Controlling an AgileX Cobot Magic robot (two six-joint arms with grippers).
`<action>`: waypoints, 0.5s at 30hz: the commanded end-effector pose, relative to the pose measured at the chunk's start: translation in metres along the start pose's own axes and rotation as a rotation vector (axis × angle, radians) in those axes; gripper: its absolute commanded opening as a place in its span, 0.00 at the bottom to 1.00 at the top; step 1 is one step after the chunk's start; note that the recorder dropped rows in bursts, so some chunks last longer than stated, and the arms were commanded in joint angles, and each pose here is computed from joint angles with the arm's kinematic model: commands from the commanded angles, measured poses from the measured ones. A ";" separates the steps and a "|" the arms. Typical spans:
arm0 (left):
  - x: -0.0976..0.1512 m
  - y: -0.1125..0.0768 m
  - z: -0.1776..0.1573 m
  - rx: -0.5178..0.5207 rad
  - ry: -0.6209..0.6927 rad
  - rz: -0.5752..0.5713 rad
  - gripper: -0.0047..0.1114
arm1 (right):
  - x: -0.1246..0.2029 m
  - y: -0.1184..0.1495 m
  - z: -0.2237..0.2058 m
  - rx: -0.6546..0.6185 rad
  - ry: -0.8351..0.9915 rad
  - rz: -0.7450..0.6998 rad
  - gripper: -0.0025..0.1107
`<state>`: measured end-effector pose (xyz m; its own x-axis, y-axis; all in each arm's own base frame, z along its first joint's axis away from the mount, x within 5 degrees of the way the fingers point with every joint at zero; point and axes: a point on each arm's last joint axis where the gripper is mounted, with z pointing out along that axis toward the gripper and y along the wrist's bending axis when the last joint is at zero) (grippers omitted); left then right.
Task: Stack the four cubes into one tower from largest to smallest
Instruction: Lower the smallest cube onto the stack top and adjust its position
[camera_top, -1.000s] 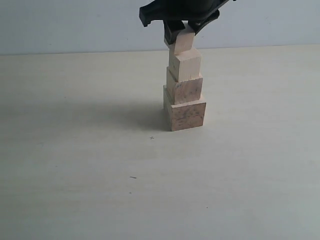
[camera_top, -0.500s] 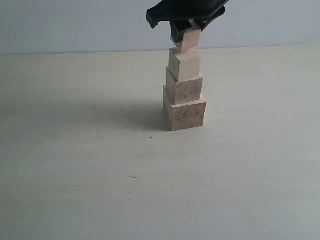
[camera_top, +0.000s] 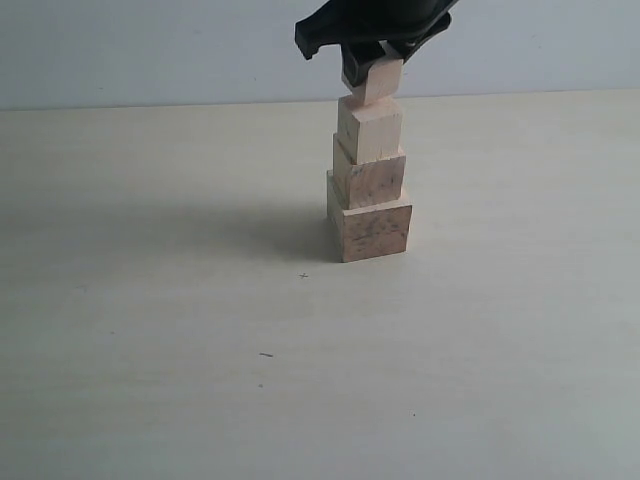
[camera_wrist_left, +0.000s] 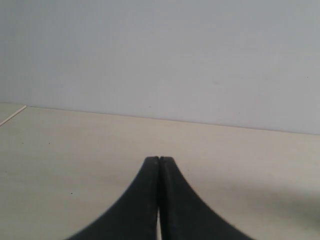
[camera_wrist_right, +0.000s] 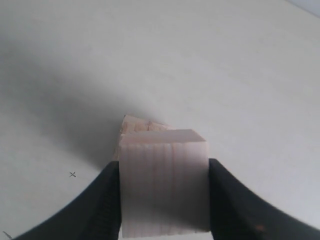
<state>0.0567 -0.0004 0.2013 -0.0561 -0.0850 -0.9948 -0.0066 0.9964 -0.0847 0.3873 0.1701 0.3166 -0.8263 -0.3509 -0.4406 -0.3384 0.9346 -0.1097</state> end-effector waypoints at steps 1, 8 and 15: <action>0.001 0.000 0.000 0.008 -0.003 -0.007 0.04 | 0.001 -0.001 0.002 0.003 0.010 -0.005 0.02; 0.001 0.000 0.000 0.008 -0.003 -0.005 0.04 | 0.003 0.002 0.013 -0.018 0.055 -0.015 0.02; 0.001 0.000 0.000 0.008 -0.003 -0.007 0.04 | 0.003 0.002 0.013 -0.018 0.057 -0.015 0.02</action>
<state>0.0567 -0.0004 0.2013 -0.0561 -0.0850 -0.9948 -0.0066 0.9964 -0.0847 0.3887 0.1719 0.3077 -0.8383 -0.3662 -0.4038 -0.3543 0.9290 -0.1070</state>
